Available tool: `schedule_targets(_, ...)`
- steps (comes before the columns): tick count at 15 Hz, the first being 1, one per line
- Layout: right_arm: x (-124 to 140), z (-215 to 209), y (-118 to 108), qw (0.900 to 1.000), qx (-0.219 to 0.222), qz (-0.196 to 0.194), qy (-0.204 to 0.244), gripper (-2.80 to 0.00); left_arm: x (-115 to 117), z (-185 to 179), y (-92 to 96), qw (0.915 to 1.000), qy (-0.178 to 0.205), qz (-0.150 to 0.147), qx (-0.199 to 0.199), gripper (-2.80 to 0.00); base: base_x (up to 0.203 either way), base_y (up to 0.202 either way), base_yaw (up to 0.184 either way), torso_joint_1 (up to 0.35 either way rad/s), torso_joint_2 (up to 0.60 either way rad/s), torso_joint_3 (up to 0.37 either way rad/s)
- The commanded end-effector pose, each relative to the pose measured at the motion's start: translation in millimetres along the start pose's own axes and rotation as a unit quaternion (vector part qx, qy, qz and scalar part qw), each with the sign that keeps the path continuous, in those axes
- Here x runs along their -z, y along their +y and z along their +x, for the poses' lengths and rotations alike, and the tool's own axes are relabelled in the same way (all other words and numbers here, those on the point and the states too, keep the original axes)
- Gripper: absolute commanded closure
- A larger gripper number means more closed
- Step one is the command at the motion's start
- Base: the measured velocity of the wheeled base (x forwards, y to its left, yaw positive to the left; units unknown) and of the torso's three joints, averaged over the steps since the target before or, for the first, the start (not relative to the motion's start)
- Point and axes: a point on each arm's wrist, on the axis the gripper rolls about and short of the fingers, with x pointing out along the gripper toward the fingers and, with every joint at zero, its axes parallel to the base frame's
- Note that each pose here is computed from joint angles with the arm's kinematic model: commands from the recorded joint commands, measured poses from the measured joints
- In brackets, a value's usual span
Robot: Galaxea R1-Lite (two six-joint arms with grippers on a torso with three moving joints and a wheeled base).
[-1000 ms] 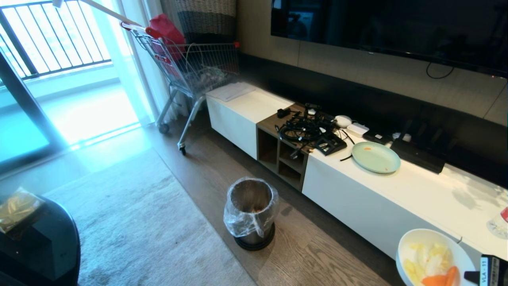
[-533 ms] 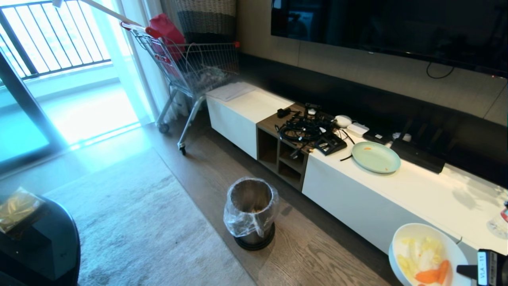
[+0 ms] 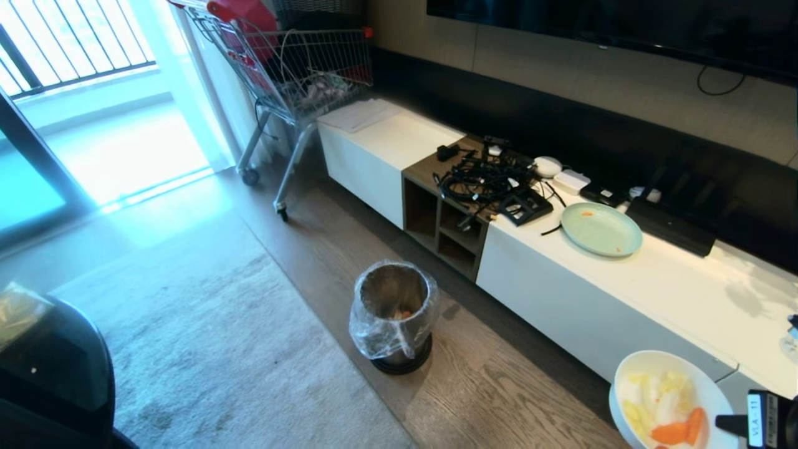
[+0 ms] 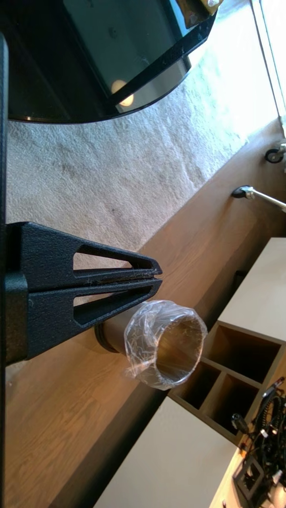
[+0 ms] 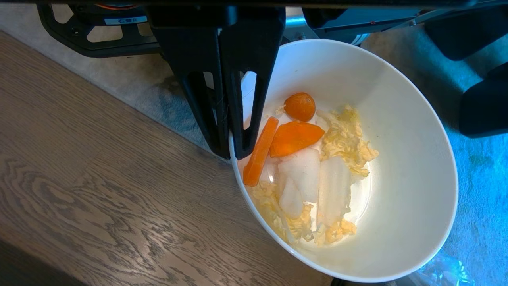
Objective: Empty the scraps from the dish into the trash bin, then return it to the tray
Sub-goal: Move the bowl over the trash can
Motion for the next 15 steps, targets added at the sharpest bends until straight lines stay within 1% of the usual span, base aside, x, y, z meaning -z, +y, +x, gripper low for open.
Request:
schedule_targets(1, 0, 1, 0, 1.000, 0.002, 0.001, 0.003, 0.00, 0, 0, 0.0, 1.0000, 0.000, 0.000, 0.000, 0.00, 0.000, 0.000, 0.000, 0.002, 0.00, -0.196)
schedule_targets(7, -1, 0, 1, 1.000, 0.001, 0.000, 0.000, 0.00, 0, 0, 0.0, 1.0000, 0.000, 0.000, 0.000, 0.00, 0.000, 0.000, 0.000, 0.004, 0.00, -0.195)
schedule_targets(9, -5, 1, 3, 1.000, -0.007, 0.000, -0.013, 0.00, 0, 0, 0.0, 1.0000, 0.000, 0.000, 0.000, 0.00, 0.000, 0.000, 0.000, 0.003, 0.00, -0.202)
schedule_targets(11, -12, 4, 8, 1.000, -0.008, -0.009, -0.018, 0.00, 0, 0, 0.0, 1.0000, 0.000, 0.000, 0.000, 0.00, 0.000, 0.000, 0.000, 0.004, 0.00, -0.195)
schedule_targets(15, -35, 7, 23, 0.999, -0.016, -0.016, -0.032, 0.00, 0, 0, 0.0, 1.0000, 0.000, 0.000, 0.000, 0.00, 0.000, 0.000, 0.000, 0.005, 0.00, -0.196)
